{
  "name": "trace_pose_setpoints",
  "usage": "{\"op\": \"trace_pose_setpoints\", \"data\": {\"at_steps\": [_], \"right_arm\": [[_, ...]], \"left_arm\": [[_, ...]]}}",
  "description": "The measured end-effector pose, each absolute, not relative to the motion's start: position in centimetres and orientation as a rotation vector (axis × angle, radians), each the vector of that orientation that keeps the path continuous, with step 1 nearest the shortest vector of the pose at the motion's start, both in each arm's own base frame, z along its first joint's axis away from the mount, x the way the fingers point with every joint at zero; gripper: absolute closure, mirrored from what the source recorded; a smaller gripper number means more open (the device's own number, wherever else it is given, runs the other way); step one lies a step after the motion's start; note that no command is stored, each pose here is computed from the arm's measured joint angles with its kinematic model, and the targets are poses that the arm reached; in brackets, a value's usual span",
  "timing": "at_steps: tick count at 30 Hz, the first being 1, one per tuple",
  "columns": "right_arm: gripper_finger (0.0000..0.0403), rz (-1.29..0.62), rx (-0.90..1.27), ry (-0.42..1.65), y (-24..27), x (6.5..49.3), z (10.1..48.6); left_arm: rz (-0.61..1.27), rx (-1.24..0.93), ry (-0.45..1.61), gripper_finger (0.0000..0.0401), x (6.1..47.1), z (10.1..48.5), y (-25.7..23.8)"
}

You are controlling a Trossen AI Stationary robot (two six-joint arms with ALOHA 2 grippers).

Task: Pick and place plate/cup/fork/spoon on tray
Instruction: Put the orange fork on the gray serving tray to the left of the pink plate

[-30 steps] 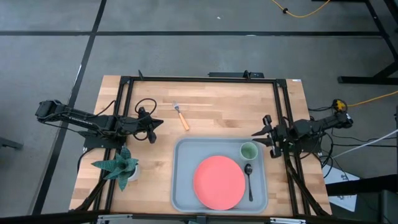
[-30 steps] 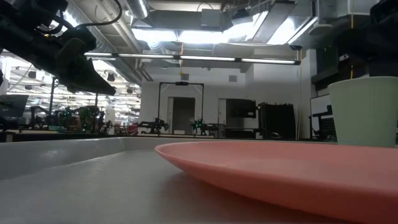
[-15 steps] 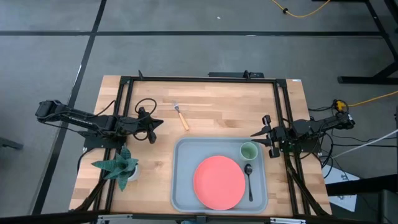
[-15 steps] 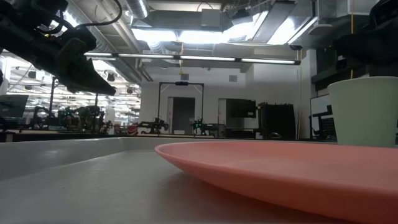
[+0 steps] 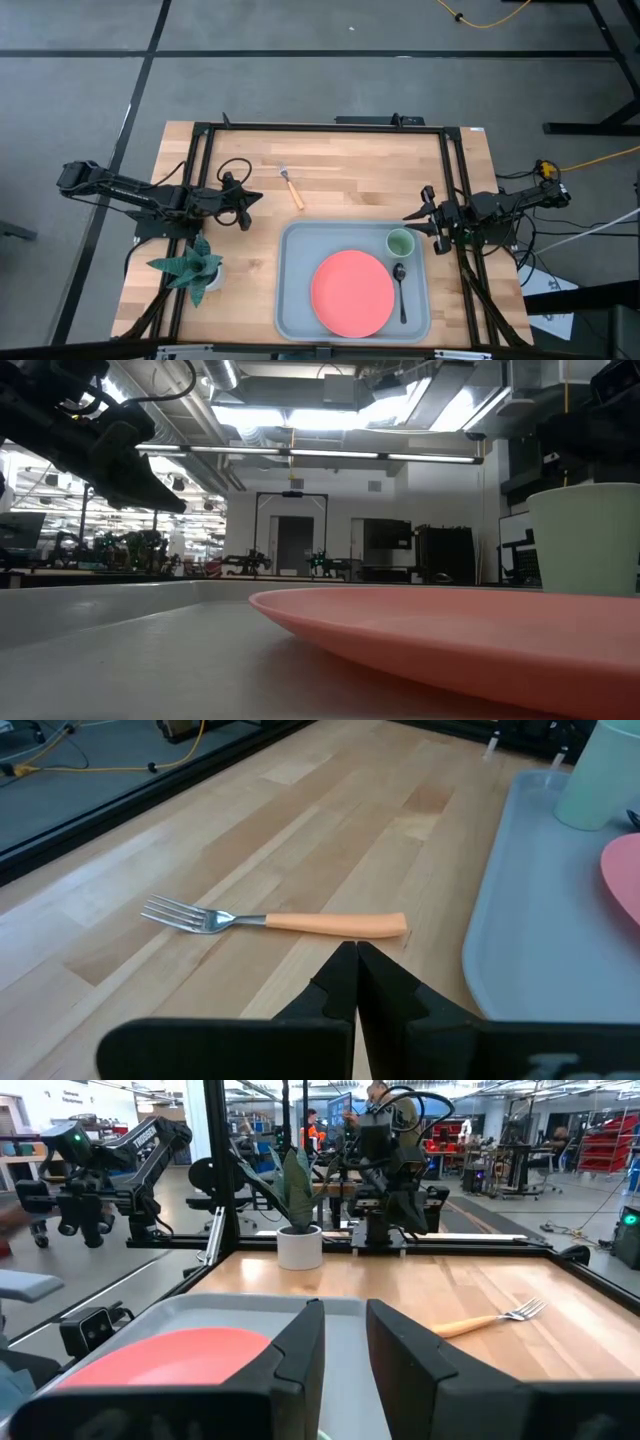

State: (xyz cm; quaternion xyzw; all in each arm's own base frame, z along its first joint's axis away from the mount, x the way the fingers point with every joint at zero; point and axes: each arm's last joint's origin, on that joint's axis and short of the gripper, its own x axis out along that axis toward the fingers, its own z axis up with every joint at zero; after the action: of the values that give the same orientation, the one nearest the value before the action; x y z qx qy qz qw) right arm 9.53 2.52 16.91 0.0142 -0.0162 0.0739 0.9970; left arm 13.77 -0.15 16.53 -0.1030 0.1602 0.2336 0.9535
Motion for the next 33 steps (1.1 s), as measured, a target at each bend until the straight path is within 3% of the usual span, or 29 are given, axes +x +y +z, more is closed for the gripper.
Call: {"op": "trace_pose_setpoints", "data": {"at_steps": [7, 13, 23, 27, 33], "right_arm": [[0.0320, 0.148, 0.027, -0.033, 2.5, 9.5, 16.9], [0.0320, 0.148, 0.026, -0.033, 2.5, 9.5, 16.9], [0.0320, 0.148, 0.026, -0.033, 2.5, 9.5, 16.9], [0.0320, 0.148, 0.026, -0.032, 2.5, 9.5, 16.9], [0.0320, 0.148, 0.026, -0.033, 2.5, 9.5, 16.9]], "left_arm": [[0.486, -0.209, 0.292, 0.0401, 13.9, 16.8, -0.1], [0.487, -0.457, 0.156, 0.0401, 14.2, 17.6, -0.2], [0.428, -0.516, -0.047, 0.0401, 14.7, 19.6, -0.2], [0.372, -0.478, -0.181, 0.0401, 15.8, 23.9, -0.3], [0.402, -0.190, -0.182, 0.0401, 20.4, 30.7, -0.4]]}}
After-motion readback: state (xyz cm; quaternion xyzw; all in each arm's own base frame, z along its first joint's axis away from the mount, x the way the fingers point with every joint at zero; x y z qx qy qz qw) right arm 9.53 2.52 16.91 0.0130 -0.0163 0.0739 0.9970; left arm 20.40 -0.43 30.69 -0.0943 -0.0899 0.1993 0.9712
